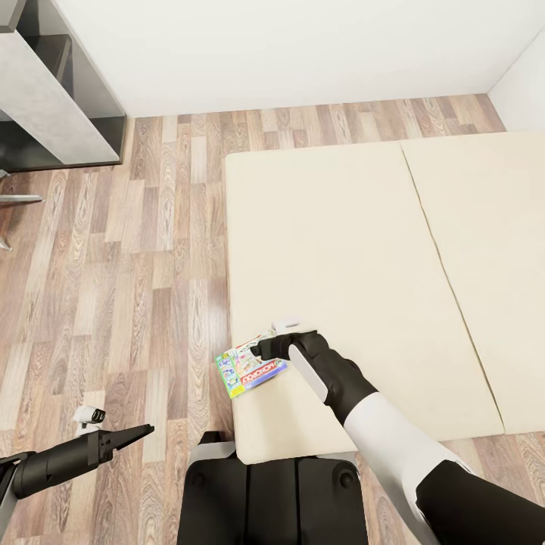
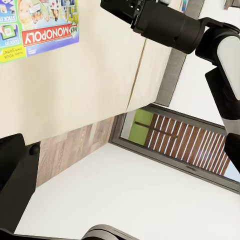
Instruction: Put all the toys in the child's room - the three board games (two on the bed and one on the table), the two jigsaw puzzles on the table, and the tennis ball on the table - inside the toy box on the table in the child's room.
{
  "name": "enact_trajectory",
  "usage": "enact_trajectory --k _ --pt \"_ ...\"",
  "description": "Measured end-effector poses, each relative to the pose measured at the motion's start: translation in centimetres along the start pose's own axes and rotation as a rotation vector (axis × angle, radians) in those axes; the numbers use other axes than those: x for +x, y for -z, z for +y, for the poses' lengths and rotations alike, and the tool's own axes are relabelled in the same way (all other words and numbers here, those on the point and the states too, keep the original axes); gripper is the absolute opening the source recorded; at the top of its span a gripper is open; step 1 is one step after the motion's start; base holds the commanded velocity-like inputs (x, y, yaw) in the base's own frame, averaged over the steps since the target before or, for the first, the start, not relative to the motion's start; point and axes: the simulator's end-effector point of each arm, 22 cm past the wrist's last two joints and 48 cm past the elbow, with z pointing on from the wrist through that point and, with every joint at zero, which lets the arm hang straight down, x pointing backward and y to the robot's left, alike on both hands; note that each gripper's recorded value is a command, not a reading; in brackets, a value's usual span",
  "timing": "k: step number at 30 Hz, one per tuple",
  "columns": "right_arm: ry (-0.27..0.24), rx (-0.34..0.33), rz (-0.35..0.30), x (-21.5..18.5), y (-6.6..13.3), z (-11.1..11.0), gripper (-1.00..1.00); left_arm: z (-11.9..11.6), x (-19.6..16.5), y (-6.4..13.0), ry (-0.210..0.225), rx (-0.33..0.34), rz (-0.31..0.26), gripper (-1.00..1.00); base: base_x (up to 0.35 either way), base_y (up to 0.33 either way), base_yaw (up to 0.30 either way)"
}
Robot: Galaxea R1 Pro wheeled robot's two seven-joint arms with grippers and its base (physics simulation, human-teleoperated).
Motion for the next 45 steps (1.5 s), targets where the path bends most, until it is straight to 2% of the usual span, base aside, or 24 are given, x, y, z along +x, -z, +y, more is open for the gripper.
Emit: enact_trajectory --k 8,16,41,45 --pt "-0.032 0.001 0.004 0.1 0.1 -0.5 1.00 0.0 0.0 0.0 0.000 0.000 0.000 1.00 0.000 0.000 0.000" --pt "-0.064 -0.014 -0.044 -1.8 1.0 -0.5 1.00 0.0 0.0 0.0 0.000 0.000 0.000 1.00 0.000 0.000 0.000" --pt "-0.057 -0.016 -0.085 -3.2 1.8 -0.1 1.00 -0.3 -0.2 0.1 -0.010 0.001 -0.003 1.00 0.000 0.000 0.000" --pt "-0.060 -0.015 -0.113 -3.6 2.1 -0.1 1.00 -0.5 -0.2 0.1 -0.016 0.001 -0.004 1.00 0.000 0.000 0.000"
